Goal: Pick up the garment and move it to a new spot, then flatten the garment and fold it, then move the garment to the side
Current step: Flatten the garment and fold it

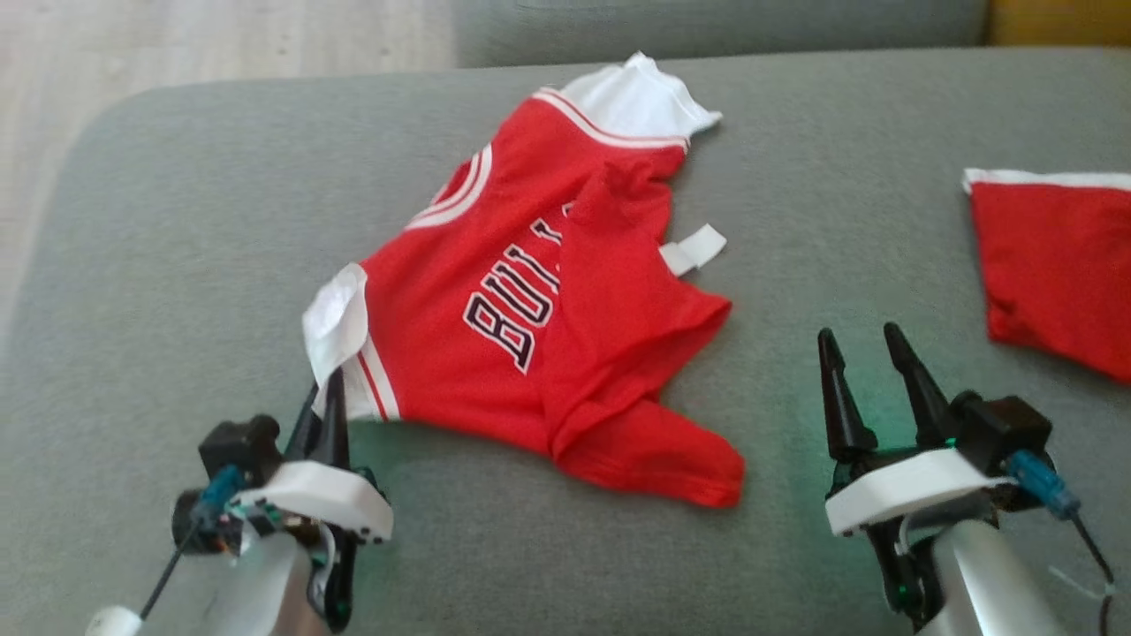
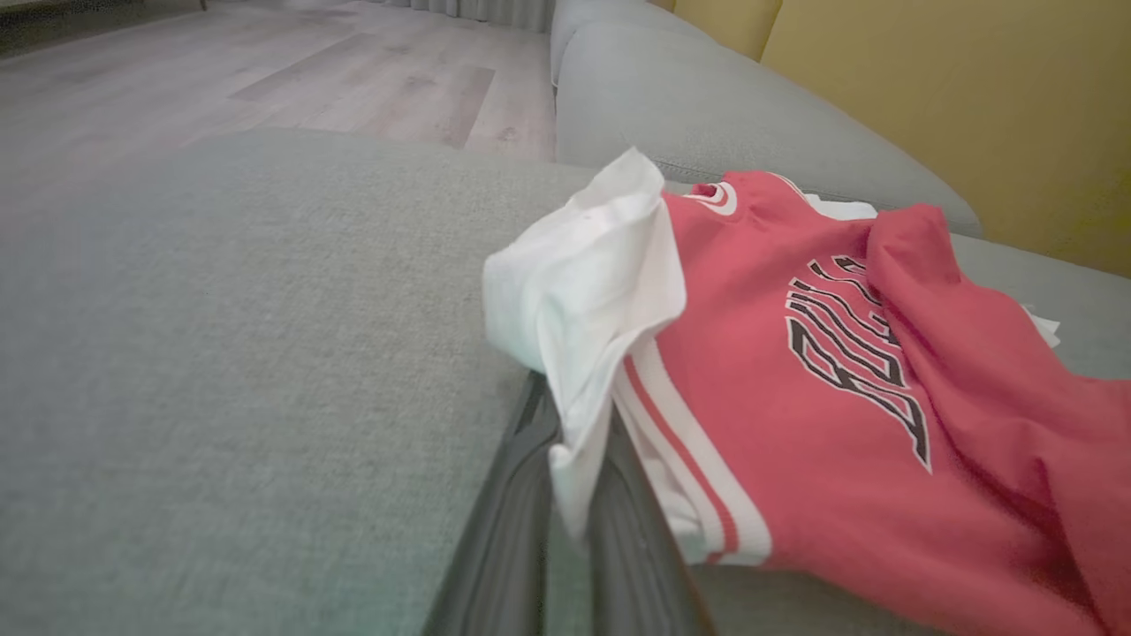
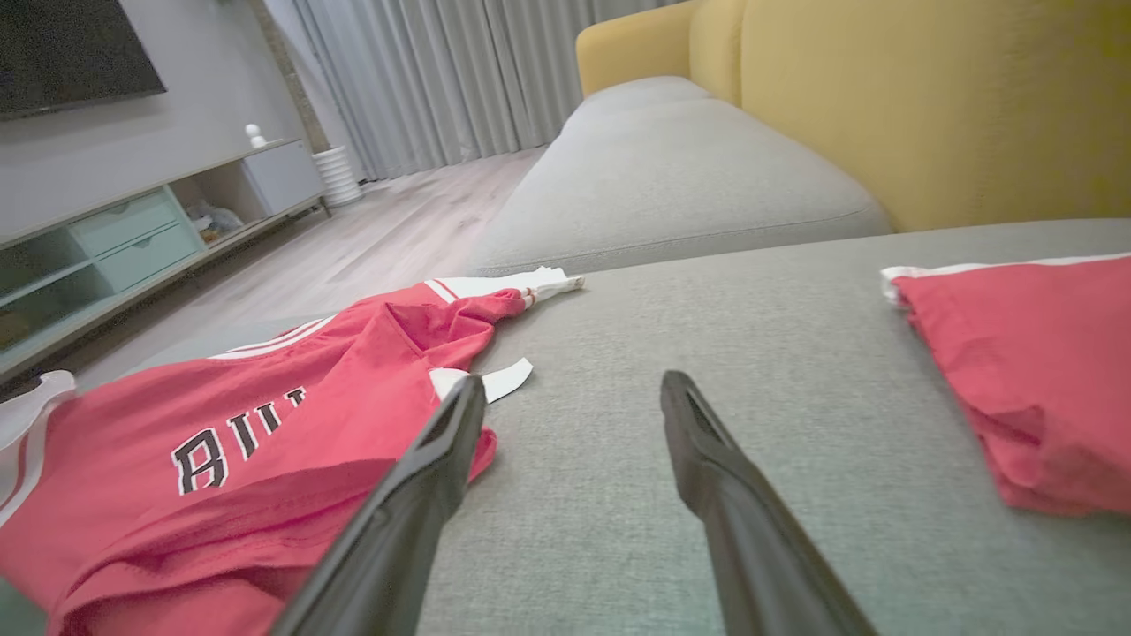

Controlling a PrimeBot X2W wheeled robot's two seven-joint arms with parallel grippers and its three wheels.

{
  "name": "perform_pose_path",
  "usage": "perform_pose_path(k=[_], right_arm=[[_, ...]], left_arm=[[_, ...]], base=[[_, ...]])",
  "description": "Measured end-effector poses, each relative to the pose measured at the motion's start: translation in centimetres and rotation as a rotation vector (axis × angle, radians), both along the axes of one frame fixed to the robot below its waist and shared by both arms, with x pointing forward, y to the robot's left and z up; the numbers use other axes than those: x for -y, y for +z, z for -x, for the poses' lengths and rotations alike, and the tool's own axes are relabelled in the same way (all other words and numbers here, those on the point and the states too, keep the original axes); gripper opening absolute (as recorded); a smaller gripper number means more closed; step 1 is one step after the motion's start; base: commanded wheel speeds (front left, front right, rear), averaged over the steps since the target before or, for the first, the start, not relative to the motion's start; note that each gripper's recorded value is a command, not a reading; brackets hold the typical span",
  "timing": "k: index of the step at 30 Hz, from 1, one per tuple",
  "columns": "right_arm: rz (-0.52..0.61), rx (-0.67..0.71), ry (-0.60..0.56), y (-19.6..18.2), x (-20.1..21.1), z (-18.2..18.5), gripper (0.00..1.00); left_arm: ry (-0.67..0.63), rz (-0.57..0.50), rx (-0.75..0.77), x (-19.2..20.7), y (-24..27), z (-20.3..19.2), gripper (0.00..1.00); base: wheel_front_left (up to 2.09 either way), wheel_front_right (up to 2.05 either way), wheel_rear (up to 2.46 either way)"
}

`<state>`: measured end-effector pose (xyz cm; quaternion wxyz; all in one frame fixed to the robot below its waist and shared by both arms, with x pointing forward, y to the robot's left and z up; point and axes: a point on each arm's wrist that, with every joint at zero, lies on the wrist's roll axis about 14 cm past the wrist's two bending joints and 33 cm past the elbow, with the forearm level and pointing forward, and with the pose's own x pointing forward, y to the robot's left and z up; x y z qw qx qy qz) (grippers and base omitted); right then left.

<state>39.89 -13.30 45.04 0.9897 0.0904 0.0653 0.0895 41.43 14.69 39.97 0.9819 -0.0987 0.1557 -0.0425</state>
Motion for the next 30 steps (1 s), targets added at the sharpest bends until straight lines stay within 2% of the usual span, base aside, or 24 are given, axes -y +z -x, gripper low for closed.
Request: perform_pose_path(k=[1, 2, 3, 4, 10, 17, 23, 27, 30], right_arm=[[-0.001, -0.005, 0.011, -0.1, -0.4, 0.1, 1.0], [0.0, -0.011, 0.022, -0.2, -0.7, 0.1, 1.0], [-0.001, -0.007, 0.033, -0.1, -1.1, 0.1, 1.0], [-0.002, -0.005, 0.042, 0.1, -1.4, 0.0, 1.0], [-0.002, -0.002, 0.083, 0.3, -2.9, -0.2, 1.0], [-0.005, -0.001, 0.112, 0.4, -3.9, -0.5, 1.0], [0.023, -0.006, 0.146, 0.2, -5.0, -1.6, 1.0], [0.068, -0.068, 0.185, -0.6, -6.1, -3.4, 1.0], [0.105, -0.185, 0.229, -2.7, -7.4, -4.3, 1.0]], left_arm=[[0.013, 0.009, -0.002, -0.3, 0.0, 0.4, 0.13], [0.023, 0.025, -0.004, -0.5, 0.0, 0.9, 0.47], [0.034, 0.033, -0.006, -0.7, 0.0, 1.2, 0.94], [0.043, 0.036, -0.007, -0.9, -0.1, 1.6, 1.0], [0.088, 0.03, 0.018, -2.2, 0.8, 2.6, 1.0], [0.058, -0.019, 0.161, -2.2, 4.6, 2.5, 1.0], [0.058, -0.044, 0.192, -2.4, 5.1, 4.0, 1.0], [0.059, -0.05, 0.196, -2.5, 5.2, 4.2, 1.0], [0.078, -0.052, 0.182, -3.2, 4.8, 4.6, 1.0]], base=[[0.0, 0.0, 0.0], [0.0, 0.0, 0.0], [0.0, 0.0, 0.0], [0.0, 0.0, 0.0], [0.0, 0.0, 0.0], [0.0, 0.0, 0.0], [0.0, 0.0, 0.0], [0.0, 0.0, 0.0], [0.0, 0.0, 0.0]])
